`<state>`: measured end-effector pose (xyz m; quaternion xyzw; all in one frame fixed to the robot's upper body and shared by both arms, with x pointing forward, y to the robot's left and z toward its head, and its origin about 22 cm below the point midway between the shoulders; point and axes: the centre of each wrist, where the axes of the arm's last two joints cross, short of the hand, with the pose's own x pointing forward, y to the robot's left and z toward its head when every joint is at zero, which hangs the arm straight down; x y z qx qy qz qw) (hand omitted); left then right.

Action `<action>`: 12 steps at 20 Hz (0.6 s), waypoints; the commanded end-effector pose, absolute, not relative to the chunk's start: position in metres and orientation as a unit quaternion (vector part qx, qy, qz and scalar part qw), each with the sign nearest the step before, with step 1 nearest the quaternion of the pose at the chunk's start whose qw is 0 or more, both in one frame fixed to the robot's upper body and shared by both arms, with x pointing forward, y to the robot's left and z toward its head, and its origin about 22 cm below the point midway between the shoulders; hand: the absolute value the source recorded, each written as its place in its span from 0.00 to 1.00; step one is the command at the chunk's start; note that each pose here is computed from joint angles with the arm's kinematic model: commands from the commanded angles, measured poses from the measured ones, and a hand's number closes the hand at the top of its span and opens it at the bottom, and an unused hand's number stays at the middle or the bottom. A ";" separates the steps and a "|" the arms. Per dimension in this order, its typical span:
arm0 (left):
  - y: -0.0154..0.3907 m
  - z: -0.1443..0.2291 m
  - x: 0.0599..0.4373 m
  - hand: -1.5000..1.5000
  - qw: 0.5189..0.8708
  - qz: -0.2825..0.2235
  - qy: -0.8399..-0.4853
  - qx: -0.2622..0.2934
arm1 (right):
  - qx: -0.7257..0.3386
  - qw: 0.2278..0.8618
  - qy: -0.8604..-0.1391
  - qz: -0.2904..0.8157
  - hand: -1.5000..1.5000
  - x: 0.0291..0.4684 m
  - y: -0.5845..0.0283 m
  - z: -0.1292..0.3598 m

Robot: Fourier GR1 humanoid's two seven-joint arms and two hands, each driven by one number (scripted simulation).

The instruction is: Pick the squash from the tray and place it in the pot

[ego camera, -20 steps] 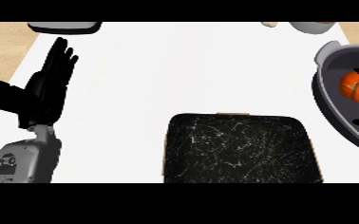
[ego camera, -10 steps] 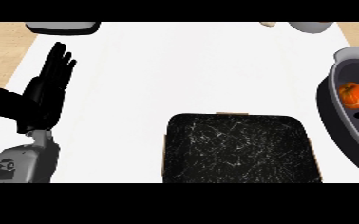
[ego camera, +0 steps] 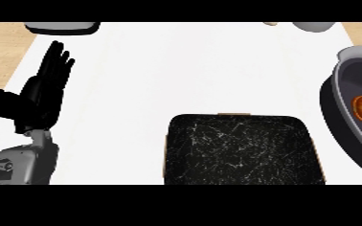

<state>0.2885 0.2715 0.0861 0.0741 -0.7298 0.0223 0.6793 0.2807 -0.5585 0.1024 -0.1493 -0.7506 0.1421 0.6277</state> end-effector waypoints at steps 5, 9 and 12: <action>0.275 0.079 0.284 0.50 0.681 0.026 -0.728 0.074 | -0.053 0.607 -0.783 0.128 0.00 0.252 -0.583 0.116; 0.271 0.087 0.289 0.50 0.675 0.028 -0.734 0.073 | -0.056 0.609 -0.779 0.137 0.00 0.251 -0.586 0.122; 0.271 0.085 0.289 0.50 0.675 0.025 -0.735 0.065 | -0.054 0.611 -0.777 0.143 0.00 0.251 -0.585 0.123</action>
